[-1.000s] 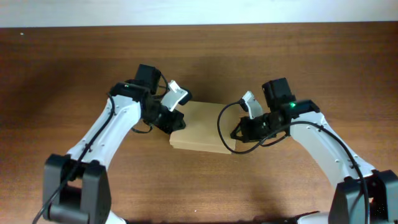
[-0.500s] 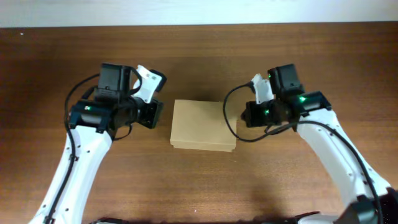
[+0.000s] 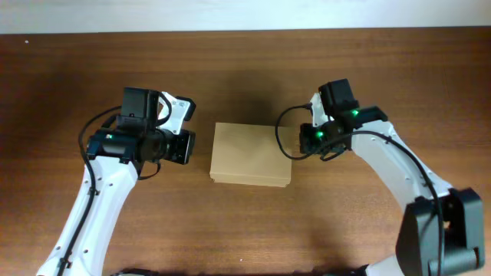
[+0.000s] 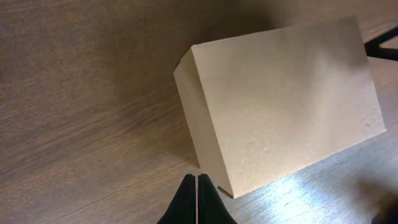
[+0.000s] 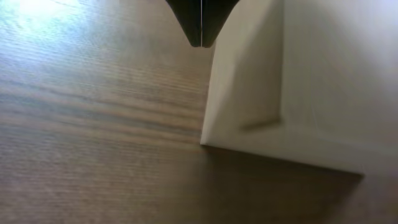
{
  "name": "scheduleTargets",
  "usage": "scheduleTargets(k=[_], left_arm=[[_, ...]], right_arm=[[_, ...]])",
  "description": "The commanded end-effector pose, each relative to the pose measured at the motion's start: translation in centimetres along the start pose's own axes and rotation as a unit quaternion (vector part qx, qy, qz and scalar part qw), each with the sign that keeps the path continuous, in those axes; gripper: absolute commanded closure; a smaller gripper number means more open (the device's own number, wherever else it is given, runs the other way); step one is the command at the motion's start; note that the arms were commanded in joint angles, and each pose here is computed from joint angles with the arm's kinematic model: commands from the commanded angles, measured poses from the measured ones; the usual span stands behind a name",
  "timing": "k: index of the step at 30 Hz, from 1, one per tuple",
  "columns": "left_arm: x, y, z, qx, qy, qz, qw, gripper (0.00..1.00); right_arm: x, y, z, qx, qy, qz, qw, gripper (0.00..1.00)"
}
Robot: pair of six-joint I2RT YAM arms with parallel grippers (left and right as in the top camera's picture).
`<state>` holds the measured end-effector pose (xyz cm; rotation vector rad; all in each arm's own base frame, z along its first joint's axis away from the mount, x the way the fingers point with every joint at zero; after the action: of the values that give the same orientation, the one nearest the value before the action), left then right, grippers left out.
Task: Pack container
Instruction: 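Lift both grippers off the closed box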
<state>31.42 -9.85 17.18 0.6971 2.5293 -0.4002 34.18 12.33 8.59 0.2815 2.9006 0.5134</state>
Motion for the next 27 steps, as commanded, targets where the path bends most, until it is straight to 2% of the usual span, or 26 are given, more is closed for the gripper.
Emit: scheduleTargets(k=[1,11,27], left_arm=[[0.2,0.2,0.3,-0.001,0.004,-0.012,1.0,0.98],[0.2,0.2,0.3,-0.001,0.003,-0.011,1.0,0.98],[0.1,0.2,0.3,-0.001,0.002,-0.021,1.0,0.98]], right_arm=[[-0.1,1.2,0.9,-0.035,0.007,-0.001,0.999,0.96],[-1.6,3.0,0.9,-0.078,-0.02,-0.017,0.997,0.96],[-2.6,3.5,0.7,-0.09,-0.041,-0.025,0.995,0.96]])
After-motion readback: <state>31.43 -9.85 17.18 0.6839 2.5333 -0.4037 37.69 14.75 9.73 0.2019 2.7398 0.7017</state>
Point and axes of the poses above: each gripper's point midway between its finger pads, its own z axis out along the fingers, its own y axis along the line the jaws close on, x = y × z, the point moved 1 cm from there along -z, back along the fingers, and after that the axes turned 13 degrees about z, right-handed, at the moved point
